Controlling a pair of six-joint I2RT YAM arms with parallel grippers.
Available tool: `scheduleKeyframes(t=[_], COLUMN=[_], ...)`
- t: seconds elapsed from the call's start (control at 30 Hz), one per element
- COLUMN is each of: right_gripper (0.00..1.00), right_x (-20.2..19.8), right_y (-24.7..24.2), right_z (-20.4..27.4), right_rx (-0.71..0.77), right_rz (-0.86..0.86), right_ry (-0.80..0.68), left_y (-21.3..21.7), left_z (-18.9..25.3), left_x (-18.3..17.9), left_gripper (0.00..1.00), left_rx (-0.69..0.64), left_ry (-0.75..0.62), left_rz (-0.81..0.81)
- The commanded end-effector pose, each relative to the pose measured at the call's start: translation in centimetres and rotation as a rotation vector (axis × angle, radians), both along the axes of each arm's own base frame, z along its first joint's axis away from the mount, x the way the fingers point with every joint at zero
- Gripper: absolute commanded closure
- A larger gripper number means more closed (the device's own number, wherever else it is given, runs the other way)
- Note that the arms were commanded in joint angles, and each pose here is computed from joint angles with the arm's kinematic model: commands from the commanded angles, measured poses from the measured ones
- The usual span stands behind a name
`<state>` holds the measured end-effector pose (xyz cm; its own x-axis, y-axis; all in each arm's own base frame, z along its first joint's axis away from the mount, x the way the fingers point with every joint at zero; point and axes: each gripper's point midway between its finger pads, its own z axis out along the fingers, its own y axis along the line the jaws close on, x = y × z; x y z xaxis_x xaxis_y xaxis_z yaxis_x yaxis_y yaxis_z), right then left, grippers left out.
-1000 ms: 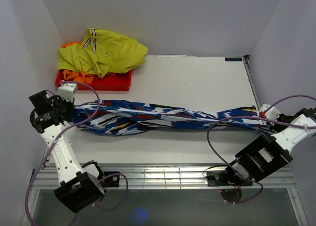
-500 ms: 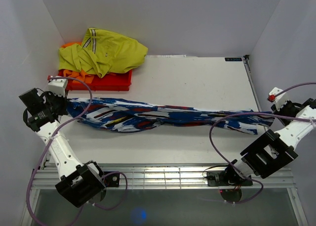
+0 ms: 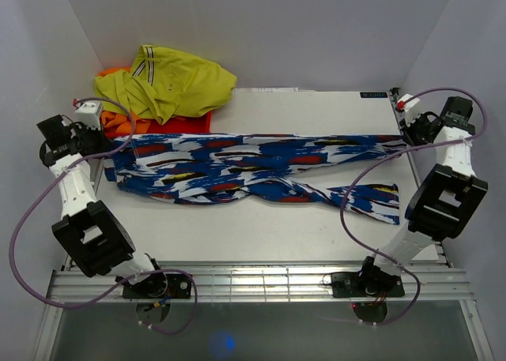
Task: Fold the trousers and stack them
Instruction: Flatten the trousers out
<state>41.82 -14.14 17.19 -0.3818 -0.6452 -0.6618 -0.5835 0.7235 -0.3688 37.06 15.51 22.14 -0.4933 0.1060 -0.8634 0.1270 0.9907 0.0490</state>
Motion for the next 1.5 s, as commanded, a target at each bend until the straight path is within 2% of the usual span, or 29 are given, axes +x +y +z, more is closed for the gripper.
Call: scheduleKeyframes(t=[0.0, 0.17, 0.2, 0.27, 0.3, 0.33, 0.4, 0.43, 0.5, 0.57, 0.6, 0.63, 0.67, 0.7, 0.73, 0.77, 0.83, 0.93, 1.0, 1.2, 1.33, 1.4, 1.43, 1.47], right_gripper=[0.92, 0.91, 0.86, 0.58, 0.58, 0.43, 0.27, 0.09, 0.07, 0.07, 0.07, 0.08, 0.08, 0.08, 0.08, 0.09, 0.09, 0.09, 0.09, 0.08, 0.08, 0.11, 0.12, 0.15], right_x=[3.0, 3.7, 3.6, 3.8, 3.2, 2.7, 1.4, -0.4, -3.3, -8.0, -9.9, -12.0, -13.4, -15.7, -16.8, -17.3, -19.7, -21.4, -20.8, -22.2, -22.5, -23.1, -23.1, -22.9], right_y=[-3.0, -1.3, -1.6, -2.1, -2.0, -2.2, -2.1, -2.0, -1.0, 1.1, 1.9, 3.0, 3.5, 4.5, 4.9, 5.1, 6.1, 7.2, 7.1, 7.4, 7.3, 7.4, 7.4, 7.4], right_z=[-1.5, -6.0, -6.7, -5.5, -5.6, -5.2, -3.2, -3.0, -1.7, -2.2, -2.7, -3.4, -3.0, -5.1, -5.9, -6.0, -8.7, -11.2, -11.8, -15.2, -16.9, -17.7, -17.9, -18.1], right_rx=[-0.064, -0.125, -0.128, -0.126, -0.127, -0.127, -0.131, -0.130, -0.122, -0.118, -0.117, -0.106, -0.128, -0.110, -0.113, -0.134, -0.130, -0.131, -0.167, -0.237, -0.305, -0.325, -0.329, -0.333], right_rz=[-0.135, -0.115, -0.162, -0.210, -0.213, -0.219, -0.202, -0.170, -0.119, -0.011, 0.027, 0.072, 0.105, 0.132, 0.147, 0.151, 0.181, 0.196, 0.187, 0.213, 0.238, 0.251, 0.253, 0.249], right_ry=[0.035, 0.174, 0.207, 0.220, 0.240, 0.252, 0.243, 0.287, 0.302, 0.395, 0.432, 0.484, 0.469, 0.529, 0.547, 0.524, 0.578, 0.598, 0.545, 0.522, 0.481, 0.493, 0.495, 0.493], left_y=[-0.1, -1.3, -1.1, -0.6, -0.7, -0.2, 0.0, 1.0, 0.0, 0.1, -0.3, -0.7, -1.2, -1.8, -2.4, -3.2, -3.7, -4.4, -4.2, -3.7, -1.3, -0.9, -0.8, -0.6], left_z=[-0.1, -4.3, -3.9, -3.7, -4.1, -3.1, -1.9, -1.2, -1.2, -2.3, -1.6, -3.4, -4.0, -4.8, -4.8, -6.7, -7.8, -10.9, -12.1, -11.0, -9.9, -10.5, -10.5, -10.7], left_x=[2.3, 4.4, 4.9, 5.4, 5.1, 5.2, 4.0, 3.1, 0.4, -2.9, -4.3, -5.9, -7.0, -8.2, -9.0, -10.2, -10.6, -11.7, -11.7, -10.8, -10.5, -10.3, -10.2, -10.1], left_gripper=[1.00, 0.99, 0.91, 0.52, 0.52, 0.41, 0.33, 0.30, 0.27, 0.27, 0.26, 0.26, 0.26, 0.26, 0.25, 0.25, 0.24, 0.21, 0.21, 0.20, 0.20, 0.20, 0.14, 0.14], left_rx=[0.059, 0.026, 0.005, -0.017, -0.023, -0.018, -0.030, -0.023, -0.057, -0.027, 0.007, 0.047, 0.066, 0.070, 0.097, 0.086, 0.079, 0.009, -0.036, -0.257, -0.352, -0.393, -0.408, -0.409], left_ry=[-0.009, 0.095, 0.089, 0.112, 0.133, 0.120, 0.115, 0.111, 0.167, 0.223, 0.210, 0.241, 0.258, 0.279, 0.272, 0.303, 0.302, 0.360, 0.352, 0.225, 0.121, 0.106, 0.082, 0.071], left_rz=[-0.009, -0.002, 0.025, 0.055, 0.060, 0.072, 0.073, 0.074, 0.012, -0.065, -0.088, -0.148, -0.176, -0.197, -0.210, -0.237, -0.233, -0.216, -0.172, -0.111, -0.073, -0.086, -0.096, -0.105])
